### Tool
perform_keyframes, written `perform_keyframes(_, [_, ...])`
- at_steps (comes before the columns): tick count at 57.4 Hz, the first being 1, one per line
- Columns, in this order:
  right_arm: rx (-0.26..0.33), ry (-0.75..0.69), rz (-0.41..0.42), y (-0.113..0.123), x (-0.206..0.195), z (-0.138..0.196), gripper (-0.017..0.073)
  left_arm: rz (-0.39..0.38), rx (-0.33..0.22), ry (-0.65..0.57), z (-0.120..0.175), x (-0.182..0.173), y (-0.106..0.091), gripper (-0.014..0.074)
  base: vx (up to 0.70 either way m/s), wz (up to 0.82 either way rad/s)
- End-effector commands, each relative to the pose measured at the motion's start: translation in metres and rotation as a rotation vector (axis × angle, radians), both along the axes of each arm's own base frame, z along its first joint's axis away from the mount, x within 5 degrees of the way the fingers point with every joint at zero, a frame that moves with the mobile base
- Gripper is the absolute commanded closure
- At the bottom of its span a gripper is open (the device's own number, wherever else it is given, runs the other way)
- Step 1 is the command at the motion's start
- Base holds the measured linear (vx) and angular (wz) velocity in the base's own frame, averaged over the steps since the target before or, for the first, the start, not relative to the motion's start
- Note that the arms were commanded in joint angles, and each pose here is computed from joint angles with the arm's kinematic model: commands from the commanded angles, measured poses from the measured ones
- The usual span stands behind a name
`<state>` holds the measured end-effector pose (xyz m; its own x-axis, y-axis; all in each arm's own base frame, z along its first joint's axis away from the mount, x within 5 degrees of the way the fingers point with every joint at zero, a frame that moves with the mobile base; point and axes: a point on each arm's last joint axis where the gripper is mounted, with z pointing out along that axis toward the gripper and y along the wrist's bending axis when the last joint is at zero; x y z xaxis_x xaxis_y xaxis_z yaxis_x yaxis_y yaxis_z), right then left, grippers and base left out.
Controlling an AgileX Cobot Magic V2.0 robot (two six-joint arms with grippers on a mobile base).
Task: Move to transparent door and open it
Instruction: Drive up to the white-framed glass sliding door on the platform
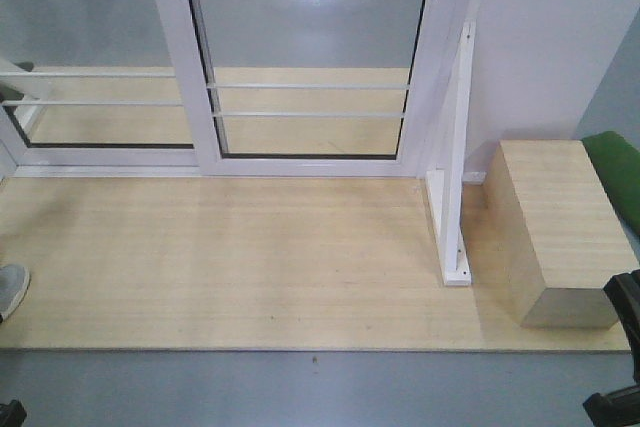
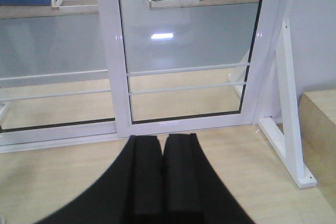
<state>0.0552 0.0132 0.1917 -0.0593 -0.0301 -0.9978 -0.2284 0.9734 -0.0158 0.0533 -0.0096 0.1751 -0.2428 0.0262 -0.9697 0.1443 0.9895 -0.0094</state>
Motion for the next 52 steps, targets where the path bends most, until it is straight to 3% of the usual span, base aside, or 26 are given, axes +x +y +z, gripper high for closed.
perform_keyframes(1, [0.011, -0.096, -0.008, -0.0008, -0.0007, 0.0071, 0.0562, 0.009, -0.019, -0.078, 0.0045, 0.0009, 0.0006, 0.0591, 0.50, -0.13])
perform_keyframes(52, [0.011, -0.096, -0.008, -0.0008, -0.0007, 0.0071, 0.0561, 0.009, -0.019, -0.078, 0.0045, 0.0009, 0.0006, 0.0591, 0.42, -0.03])
